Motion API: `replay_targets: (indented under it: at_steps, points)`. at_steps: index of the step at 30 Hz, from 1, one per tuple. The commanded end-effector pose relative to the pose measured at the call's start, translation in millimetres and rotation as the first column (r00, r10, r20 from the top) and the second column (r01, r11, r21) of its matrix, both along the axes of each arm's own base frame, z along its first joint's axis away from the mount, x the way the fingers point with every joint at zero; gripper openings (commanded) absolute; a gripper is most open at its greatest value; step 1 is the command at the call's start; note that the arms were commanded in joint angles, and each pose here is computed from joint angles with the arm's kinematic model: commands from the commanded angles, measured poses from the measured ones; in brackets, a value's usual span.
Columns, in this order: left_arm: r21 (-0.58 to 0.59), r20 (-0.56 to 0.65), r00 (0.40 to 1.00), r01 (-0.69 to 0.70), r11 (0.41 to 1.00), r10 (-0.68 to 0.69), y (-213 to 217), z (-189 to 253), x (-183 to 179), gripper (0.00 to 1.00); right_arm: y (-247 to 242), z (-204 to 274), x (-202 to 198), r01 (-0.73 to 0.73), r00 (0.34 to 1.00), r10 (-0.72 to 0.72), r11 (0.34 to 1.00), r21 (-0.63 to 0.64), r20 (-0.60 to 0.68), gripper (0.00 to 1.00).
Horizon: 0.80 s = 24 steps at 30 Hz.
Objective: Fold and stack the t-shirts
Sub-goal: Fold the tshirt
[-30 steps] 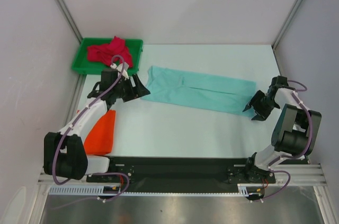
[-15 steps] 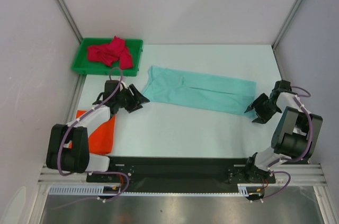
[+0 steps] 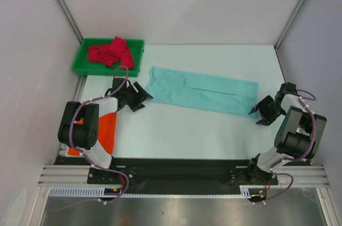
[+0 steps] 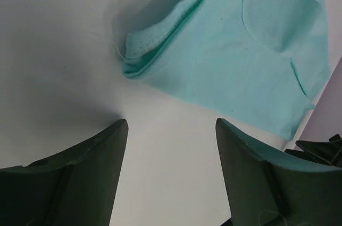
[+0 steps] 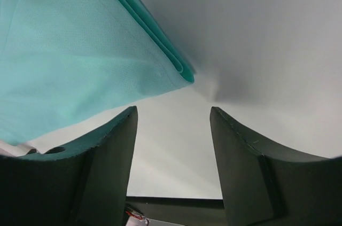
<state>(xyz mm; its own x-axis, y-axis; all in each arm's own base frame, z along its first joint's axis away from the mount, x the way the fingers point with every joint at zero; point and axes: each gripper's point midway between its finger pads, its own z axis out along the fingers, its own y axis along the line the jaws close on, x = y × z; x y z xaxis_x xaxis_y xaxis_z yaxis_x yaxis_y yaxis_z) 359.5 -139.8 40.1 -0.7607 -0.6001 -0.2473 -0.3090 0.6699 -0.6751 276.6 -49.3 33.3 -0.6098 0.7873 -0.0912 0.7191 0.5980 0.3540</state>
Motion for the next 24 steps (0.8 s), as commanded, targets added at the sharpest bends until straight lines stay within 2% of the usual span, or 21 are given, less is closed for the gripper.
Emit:
replay_targets:
  at_steps: [1, 5, 10, 15, 24]
  points:
    - [0.003, 0.054, 0.997, -0.052, 0.999, 0.052, 5, 8, 22, 0.72, -2, 6, 10, 0.017, 0.999, -0.017, 1.000, 0.005, 0.045, 0.62]
    - [0.037, 0.048, 0.996, -0.072, 0.997, 0.070, 10, -1, 28, 0.61, -2, 1, 4, 0.025, 0.999, -0.025, 1.000, -0.002, 0.023, 0.61]
    - [0.050, 0.058, 0.996, -0.077, 0.996, 0.074, 10, -6, 40, 0.57, -7, 1, 3, 0.035, 0.999, -0.035, 0.999, -0.032, 0.030, 0.60]
    - [0.074, 0.062, 0.997, -0.054, 0.996, 0.050, 9, -12, 51, 0.47, -7, -3, 5, 0.040, 0.999, -0.039, 0.999, -0.020, 0.017, 0.59]
    - [0.111, 0.102, 0.995, 0.003, 0.994, -0.014, -4, -5, 75, 0.21, -3, -16, 14, 0.079, 0.997, -0.079, 0.996, 0.036, -0.001, 0.54]
